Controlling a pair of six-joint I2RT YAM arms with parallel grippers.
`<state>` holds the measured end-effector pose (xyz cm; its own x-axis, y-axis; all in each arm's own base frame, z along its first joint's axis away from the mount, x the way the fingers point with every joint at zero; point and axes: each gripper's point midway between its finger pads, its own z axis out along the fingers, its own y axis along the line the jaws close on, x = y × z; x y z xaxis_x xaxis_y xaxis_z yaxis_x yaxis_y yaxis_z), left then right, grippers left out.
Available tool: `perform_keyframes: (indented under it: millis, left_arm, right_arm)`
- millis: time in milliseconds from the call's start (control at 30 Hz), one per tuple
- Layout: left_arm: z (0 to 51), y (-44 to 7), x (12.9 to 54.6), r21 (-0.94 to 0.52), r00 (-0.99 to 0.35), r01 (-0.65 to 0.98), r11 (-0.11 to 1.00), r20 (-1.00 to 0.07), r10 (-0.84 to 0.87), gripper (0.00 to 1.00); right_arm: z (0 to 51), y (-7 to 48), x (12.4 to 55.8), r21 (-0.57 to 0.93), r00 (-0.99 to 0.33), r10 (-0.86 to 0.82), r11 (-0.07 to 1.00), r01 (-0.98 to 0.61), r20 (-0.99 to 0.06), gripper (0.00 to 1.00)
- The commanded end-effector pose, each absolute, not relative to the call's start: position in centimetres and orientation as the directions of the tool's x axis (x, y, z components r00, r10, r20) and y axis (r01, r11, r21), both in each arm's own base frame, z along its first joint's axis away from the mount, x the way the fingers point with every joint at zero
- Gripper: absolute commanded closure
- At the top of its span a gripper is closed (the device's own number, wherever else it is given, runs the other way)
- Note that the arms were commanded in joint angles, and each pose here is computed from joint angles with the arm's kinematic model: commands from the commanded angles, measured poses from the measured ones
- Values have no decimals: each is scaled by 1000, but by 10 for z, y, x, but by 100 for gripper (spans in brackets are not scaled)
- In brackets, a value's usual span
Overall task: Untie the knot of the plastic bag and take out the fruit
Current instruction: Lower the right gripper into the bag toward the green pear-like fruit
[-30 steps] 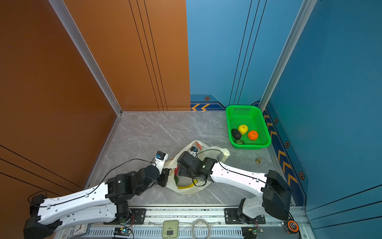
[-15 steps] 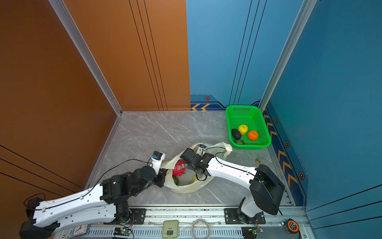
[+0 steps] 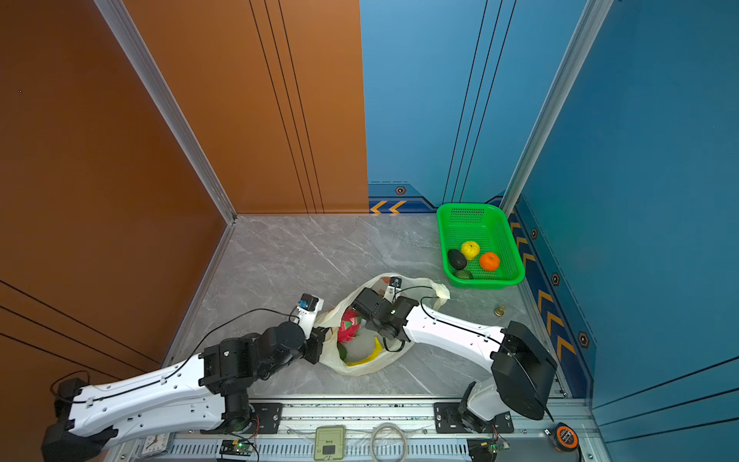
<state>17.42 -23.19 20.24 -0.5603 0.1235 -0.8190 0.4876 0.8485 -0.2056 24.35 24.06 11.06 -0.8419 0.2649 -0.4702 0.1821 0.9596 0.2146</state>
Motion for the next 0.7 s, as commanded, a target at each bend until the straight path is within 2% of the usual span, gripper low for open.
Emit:
perform_keyframes:
  millis: [0, 200, 433, 667]
  left_arm:
    - [218, -240, 174, -239, -540, 507, 829, -837, 90, 100]
    - [217, -240, 172, -245, -545, 508, 825, -834, 88, 100]
    - [213, -239, 171, -251, -552, 510, 823, -829, 89, 100]
    - [211, -240, 170, -255, -554, 514, 819, -828, 90, 100]
  right_arm:
    - [115, 259, 251, 285, -835, 319, 936, 205, -448, 10]
    - [108, 268, 261, 314, -826, 377, 914, 258, -418, 9]
    - [104, 244, 286, 250, -765, 401, 915, 316, -504, 9]
    - [89, 246, 304, 256, -753, 419, 908, 333, -508, 10]
